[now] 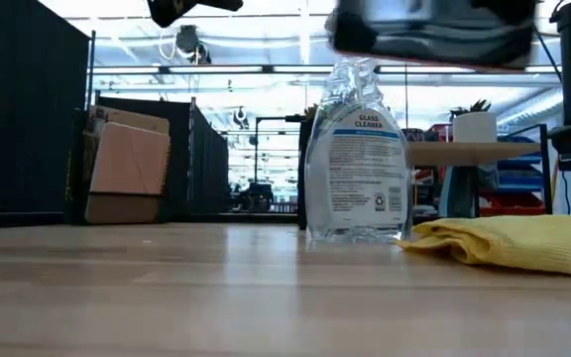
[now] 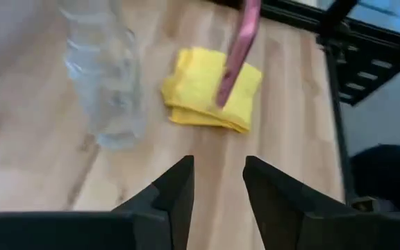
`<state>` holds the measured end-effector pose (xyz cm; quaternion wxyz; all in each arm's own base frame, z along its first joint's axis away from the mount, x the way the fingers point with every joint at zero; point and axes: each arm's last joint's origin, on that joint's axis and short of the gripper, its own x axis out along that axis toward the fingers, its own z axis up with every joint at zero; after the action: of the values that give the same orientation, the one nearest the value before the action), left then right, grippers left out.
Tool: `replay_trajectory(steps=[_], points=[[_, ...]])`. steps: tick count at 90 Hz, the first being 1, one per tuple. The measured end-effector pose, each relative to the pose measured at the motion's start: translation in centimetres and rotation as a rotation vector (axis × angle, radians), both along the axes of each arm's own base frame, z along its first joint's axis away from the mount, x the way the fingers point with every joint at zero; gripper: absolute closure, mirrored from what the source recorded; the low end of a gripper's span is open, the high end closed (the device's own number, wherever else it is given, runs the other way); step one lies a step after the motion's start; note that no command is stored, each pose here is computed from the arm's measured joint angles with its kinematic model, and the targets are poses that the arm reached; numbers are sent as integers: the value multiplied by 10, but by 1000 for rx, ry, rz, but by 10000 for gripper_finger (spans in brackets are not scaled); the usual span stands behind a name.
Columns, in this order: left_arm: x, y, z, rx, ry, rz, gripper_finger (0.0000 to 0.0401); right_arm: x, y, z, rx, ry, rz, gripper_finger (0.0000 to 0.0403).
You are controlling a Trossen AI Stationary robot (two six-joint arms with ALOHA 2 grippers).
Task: Apply microfiber cloth
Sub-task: Spray the front of the cellphone using the glass cleaner spray
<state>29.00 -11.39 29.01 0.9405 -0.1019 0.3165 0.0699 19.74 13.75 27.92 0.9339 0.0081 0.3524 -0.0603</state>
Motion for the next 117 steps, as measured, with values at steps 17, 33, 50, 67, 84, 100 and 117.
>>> replay_trajectory(steps=[17,33,50,67,84,100,117], points=[[11,25,-9,70,40,116,285,-25,-2,-18,15,177,-212,390],[35,61,-34,104,120,202,285,-33,-4,-40,7,222,-393,391],[59,91,-66,118,186,243,285,-31,-13,-67,-30,207,-522,391],[78,97,-82,10,137,147,285,-23,-19,-79,-45,130,-550,391],[79,81,-83,-64,132,71,285,-13,-15,-79,-31,92,-483,391],[77,59,-83,-115,124,57,285,-5,-16,-77,-39,75,-443,391],[74,38,-81,-162,107,40,285,6,-15,-74,-48,31,-365,391]])
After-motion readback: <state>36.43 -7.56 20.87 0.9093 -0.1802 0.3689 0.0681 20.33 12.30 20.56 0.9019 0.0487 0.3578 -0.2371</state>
